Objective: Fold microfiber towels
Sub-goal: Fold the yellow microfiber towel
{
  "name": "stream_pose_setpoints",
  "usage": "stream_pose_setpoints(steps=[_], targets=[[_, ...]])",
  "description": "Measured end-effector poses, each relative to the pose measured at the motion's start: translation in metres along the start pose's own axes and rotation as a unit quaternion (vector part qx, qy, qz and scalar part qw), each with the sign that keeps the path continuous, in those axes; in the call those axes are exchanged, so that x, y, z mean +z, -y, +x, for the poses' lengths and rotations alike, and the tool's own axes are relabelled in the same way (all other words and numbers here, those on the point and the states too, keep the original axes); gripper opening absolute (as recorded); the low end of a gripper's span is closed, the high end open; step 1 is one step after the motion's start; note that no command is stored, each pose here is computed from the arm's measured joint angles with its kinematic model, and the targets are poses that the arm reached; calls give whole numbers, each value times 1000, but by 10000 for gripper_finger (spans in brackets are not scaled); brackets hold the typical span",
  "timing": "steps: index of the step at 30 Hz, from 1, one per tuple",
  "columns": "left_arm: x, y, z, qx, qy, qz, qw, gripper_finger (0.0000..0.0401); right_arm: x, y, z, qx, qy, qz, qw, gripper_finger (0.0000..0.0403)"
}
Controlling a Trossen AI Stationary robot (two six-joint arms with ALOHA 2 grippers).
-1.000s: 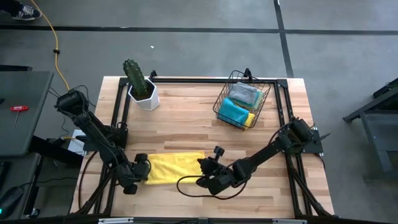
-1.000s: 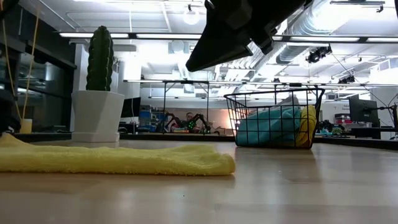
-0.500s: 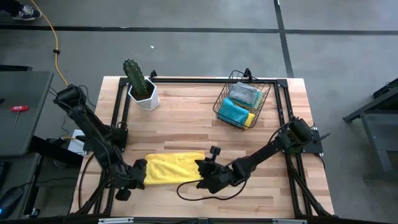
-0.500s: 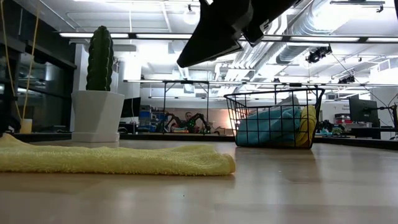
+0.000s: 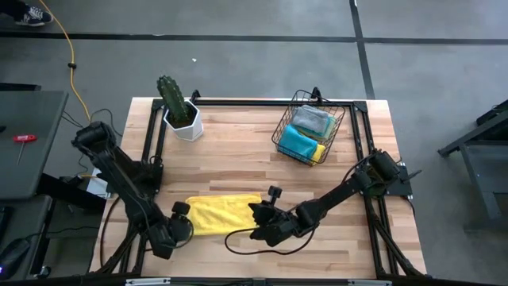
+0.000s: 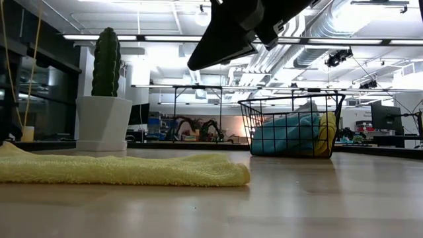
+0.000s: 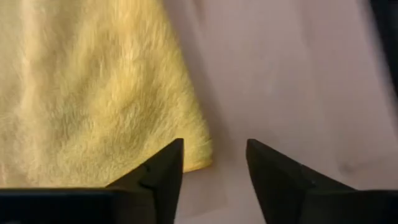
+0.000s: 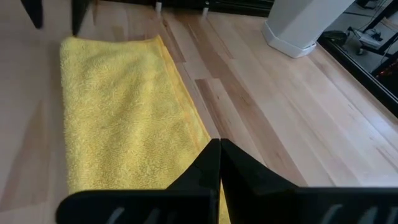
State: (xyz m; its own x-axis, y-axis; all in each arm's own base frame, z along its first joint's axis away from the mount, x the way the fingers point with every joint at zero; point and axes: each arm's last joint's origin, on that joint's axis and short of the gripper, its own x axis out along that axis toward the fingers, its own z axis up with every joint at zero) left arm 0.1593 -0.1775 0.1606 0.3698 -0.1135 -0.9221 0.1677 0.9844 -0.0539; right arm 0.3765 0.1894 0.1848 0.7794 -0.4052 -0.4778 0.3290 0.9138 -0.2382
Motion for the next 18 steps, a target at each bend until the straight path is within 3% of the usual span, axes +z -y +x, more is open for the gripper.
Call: stream_pose_setpoints(steps=[5,10,15,18], targets=[[-6,1,23,35,-44,8,998,195,0,0,0,1,1,0,1000,0],[-8,4,36,47,-56,4,997,198,1,0,0,1,2,2,1000,0],[-5,5,35,52,-52,-4,997,169,1,0,0,4,2,5,1000,0],[-5,5,33,56,-49,-12,997,132,0,-3,0,44,-15,30,998,0]])
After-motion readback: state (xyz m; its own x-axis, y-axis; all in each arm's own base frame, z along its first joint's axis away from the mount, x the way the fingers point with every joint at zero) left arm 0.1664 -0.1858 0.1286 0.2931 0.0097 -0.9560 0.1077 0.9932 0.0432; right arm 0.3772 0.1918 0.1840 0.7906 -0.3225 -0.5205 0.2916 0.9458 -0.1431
